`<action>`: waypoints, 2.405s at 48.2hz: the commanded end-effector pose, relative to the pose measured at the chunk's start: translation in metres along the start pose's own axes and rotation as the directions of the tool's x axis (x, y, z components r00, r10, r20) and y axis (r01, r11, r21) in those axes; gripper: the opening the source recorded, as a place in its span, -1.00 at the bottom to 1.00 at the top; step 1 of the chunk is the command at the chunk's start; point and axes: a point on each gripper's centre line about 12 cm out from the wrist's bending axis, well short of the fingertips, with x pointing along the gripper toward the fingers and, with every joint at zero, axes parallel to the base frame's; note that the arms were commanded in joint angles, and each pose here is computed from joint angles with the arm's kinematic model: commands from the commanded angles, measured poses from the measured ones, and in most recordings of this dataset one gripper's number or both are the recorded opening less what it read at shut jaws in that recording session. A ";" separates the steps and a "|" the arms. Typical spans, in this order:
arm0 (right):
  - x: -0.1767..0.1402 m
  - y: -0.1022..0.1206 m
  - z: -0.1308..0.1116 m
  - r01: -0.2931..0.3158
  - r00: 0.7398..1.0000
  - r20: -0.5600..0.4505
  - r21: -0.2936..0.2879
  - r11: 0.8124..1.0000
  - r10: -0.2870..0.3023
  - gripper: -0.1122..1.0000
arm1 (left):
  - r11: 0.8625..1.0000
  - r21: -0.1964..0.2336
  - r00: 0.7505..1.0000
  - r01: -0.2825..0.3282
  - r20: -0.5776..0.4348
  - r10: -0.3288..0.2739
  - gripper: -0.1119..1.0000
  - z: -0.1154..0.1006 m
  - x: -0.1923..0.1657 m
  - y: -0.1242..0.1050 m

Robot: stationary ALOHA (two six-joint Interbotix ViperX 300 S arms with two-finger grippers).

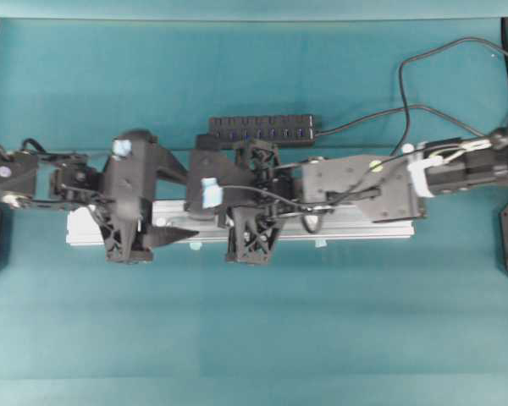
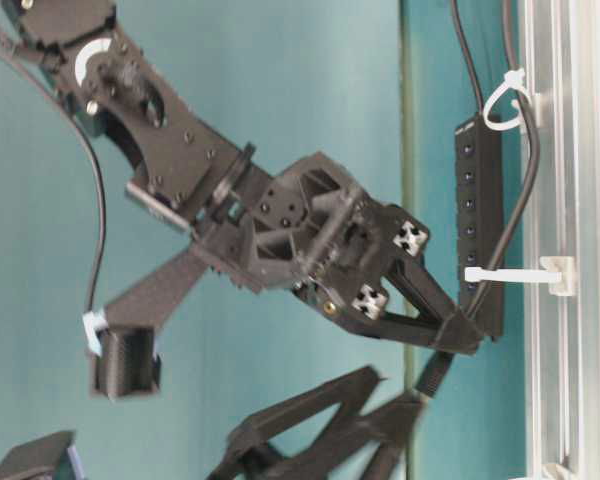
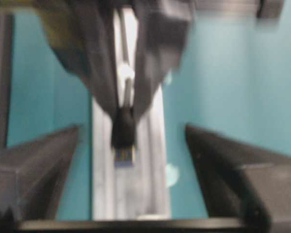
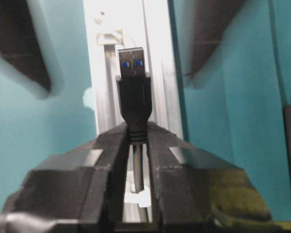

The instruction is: Pass the USB cable through three rings with both arms.

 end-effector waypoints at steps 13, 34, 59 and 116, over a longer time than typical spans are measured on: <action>0.011 -0.001 0.014 0.015 0.999 -0.051 -0.048 0.999 -0.017 -0.89 | 0.987 -0.158 1.000 0.002 0.018 0.001 0.61 -0.017 -0.044 -0.001; 0.024 0.001 0.007 0.017 0.993 -0.114 -0.048 0.999 -0.023 -0.89 | 0.960 -0.279 1.000 -0.024 -0.017 0.020 0.61 -0.047 -0.099 0.002; 0.036 0.015 0.021 0.004 0.995 -0.098 -0.066 0.998 -0.011 -0.89 | 0.957 -0.288 0.999 -0.038 -0.034 0.029 0.59 -0.054 -0.108 0.004; 0.041 0.022 0.029 -0.007 0.998 -0.060 -0.071 0.997 0.003 -0.89 | 0.956 -0.290 0.999 -0.037 -0.030 0.030 0.59 -0.053 -0.108 0.004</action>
